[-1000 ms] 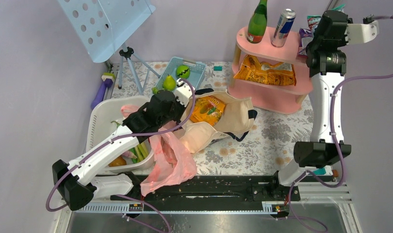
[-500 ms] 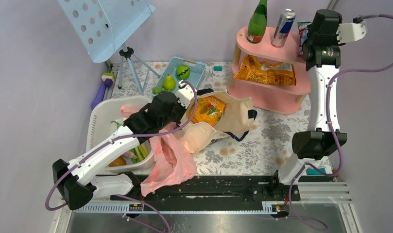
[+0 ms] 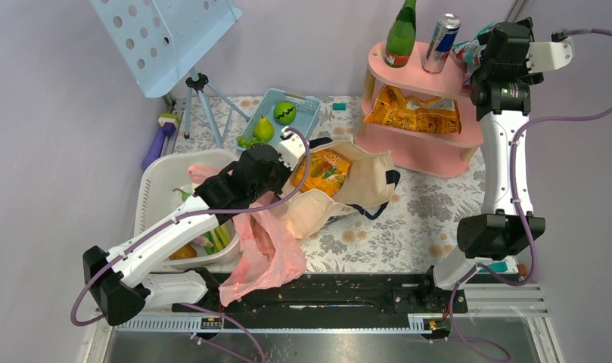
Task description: Untie the knot of the grocery bags and take out the mixed food
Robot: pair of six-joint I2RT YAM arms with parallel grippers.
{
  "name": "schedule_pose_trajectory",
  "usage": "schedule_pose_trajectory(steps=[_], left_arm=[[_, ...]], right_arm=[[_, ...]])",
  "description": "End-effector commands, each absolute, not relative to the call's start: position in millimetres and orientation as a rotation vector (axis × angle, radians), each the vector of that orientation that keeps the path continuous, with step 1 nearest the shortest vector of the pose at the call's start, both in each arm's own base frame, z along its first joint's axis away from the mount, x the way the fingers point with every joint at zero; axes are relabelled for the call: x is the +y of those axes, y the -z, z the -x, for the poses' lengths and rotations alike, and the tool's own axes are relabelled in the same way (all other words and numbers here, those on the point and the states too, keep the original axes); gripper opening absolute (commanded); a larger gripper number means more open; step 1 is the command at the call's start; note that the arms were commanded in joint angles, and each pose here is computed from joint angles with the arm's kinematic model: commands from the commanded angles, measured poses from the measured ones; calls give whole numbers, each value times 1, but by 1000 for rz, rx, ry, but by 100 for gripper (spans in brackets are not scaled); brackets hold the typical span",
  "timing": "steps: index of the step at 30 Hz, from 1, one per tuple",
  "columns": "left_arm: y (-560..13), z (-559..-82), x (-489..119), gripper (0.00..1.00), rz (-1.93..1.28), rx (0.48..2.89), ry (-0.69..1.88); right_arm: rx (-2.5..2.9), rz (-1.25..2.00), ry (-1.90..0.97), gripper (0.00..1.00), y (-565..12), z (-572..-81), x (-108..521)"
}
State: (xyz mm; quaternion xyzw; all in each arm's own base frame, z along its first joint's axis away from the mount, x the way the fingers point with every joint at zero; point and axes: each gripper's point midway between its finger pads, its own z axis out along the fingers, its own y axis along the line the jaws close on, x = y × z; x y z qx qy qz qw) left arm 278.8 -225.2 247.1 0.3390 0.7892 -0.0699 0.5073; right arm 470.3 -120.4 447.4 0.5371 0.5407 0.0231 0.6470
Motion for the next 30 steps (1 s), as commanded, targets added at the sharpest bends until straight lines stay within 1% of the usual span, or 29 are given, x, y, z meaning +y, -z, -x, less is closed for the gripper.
schedule_pose_trajectory(steps=[1, 6, 9, 21, 30], left_arm=[[-292, -291, -231, 0, -749, 1781, 160], [-292, -291, -232, 0, -756, 1779, 156], [-291, -291, -232, 0, -759, 1782, 150], [-293, -288, -234, 0, -766, 1775, 154], [-294, -286, -234, 0, -768, 1768, 150]], right_arm=[[1116, -1204, -27, 93, -479, -439, -130], [1072, -1183, -31, 93, -485, -427, -132], [1066, -1161, -32, 98, -491, -421, -131], [1085, -1069, 45, 97, -508, -394, -131], [1093, -1038, 47, 97, -509, -394, -129]])
